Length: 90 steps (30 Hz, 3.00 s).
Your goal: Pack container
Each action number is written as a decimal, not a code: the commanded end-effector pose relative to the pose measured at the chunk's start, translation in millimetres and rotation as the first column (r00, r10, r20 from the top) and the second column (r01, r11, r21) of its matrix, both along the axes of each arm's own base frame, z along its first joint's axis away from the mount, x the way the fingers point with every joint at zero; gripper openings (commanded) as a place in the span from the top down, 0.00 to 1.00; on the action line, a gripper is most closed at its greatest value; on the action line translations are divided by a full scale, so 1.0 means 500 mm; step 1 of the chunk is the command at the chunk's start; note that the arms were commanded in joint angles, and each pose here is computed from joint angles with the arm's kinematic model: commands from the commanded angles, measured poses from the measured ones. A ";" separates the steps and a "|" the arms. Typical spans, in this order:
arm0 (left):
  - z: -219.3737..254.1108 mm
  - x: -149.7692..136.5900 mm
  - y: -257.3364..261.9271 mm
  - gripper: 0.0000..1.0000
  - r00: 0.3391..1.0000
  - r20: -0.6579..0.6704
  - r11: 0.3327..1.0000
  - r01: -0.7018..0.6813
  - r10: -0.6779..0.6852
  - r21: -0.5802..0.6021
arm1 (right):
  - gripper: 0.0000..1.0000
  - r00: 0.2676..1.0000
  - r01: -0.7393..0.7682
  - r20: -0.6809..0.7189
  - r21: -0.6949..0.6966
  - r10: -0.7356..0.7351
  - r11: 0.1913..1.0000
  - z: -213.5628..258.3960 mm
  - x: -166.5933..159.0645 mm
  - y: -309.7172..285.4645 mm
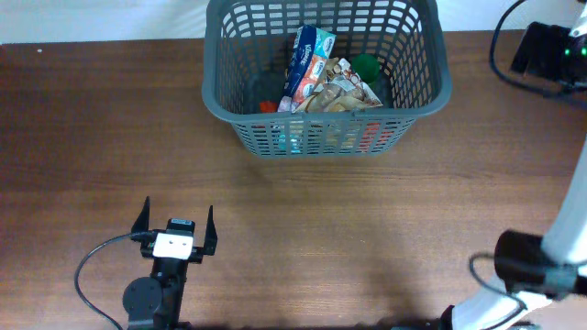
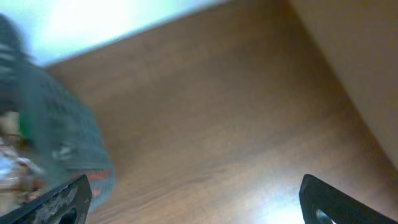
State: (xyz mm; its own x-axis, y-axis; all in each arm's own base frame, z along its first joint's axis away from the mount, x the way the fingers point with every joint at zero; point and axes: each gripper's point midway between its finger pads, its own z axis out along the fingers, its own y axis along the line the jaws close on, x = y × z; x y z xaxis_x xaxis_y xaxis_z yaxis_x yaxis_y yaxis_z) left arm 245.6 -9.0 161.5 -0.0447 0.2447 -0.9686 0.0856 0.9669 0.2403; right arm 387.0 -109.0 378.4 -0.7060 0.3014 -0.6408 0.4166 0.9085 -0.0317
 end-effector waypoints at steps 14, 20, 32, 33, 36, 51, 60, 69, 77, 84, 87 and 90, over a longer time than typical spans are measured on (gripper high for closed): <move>-0.005 0.000 0.002 0.01 1.000 -0.004 1.000 -0.006 0.006 0.009 | 0.01 0.939 -0.137 0.301 -0.113 0.166 0.984 0.126 -0.037 0.088; -0.005 0.000 0.002 0.01 1.000 -0.004 1.000 -0.006 0.006 0.009 | 0.01 0.908 -0.140 0.378 -0.126 0.178 0.982 0.150 -0.090 0.098; -0.005 0.000 0.002 0.01 1.000 -0.004 1.000 -0.006 0.006 0.009 | 0.01 0.811 -0.137 0.548 -0.164 0.206 0.977 0.162 -0.223 0.122; -0.005 0.000 0.002 0.01 1.000 -0.004 1.000 -0.006 0.006 0.009 | 0.01 0.798 -0.140 0.564 -0.167 0.211 0.976 0.160 -0.234 0.126; -0.005 0.000 0.002 0.01 1.000 -0.004 1.000 -0.006 0.006 0.009 | 0.01 0.757 -0.153 0.611 -0.177 0.230 0.972 0.155 -0.263 0.137; -0.005 0.000 0.002 0.01 1.000 -0.004 1.000 -0.006 0.006 0.009 | 0.01 0.489 -0.281 0.789 -0.261 0.372 0.923 0.120 -0.322 0.213; -0.005 0.000 0.002 0.01 1.000 -0.004 1.000 -0.006 0.006 0.009 | 0.02 0.446 -0.269 0.811 -0.281 0.378 0.921 0.088 -0.373 0.219; -0.005 0.000 0.002 0.01 1.000 -0.004 1.000 -0.006 0.006 0.009 | 0.01 0.342 -0.232 0.855 -0.324 0.389 0.917 0.086 -0.404 0.222; -0.005 0.000 0.002 0.01 1.000 -0.004 1.000 -0.006 0.006 0.009 | 0.01 0.271 -0.208 0.876 -0.351 0.399 0.913 0.062 -0.416 0.225; -0.005 0.000 0.002 0.01 1.000 -0.004 1.000 -0.006 0.006 0.009 | 0.01 0.235 -0.194 0.885 -0.363 0.402 0.911 0.038 -0.425 0.226; -0.005 0.000 0.002 0.01 1.000 -0.004 1.000 -0.006 0.006 0.009 | 0.01 0.233 -0.193 0.885 -0.363 0.402 0.911 0.032 -0.426 0.226; -0.005 0.000 0.002 0.01 1.000 -0.004 1.000 -0.006 0.006 0.009 | 0.01 0.233 -0.193 0.885 -0.364 0.402 0.911 0.024 -0.427 0.226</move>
State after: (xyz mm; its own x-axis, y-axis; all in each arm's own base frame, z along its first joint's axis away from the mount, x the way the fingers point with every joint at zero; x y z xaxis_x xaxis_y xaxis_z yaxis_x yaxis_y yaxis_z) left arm 245.7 -8.4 161.5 -0.0455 0.2447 -0.9685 0.0826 0.9671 0.2405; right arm 175.5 0.6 394.0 0.3810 0.0502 -0.9232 -0.0328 0.9986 0.0407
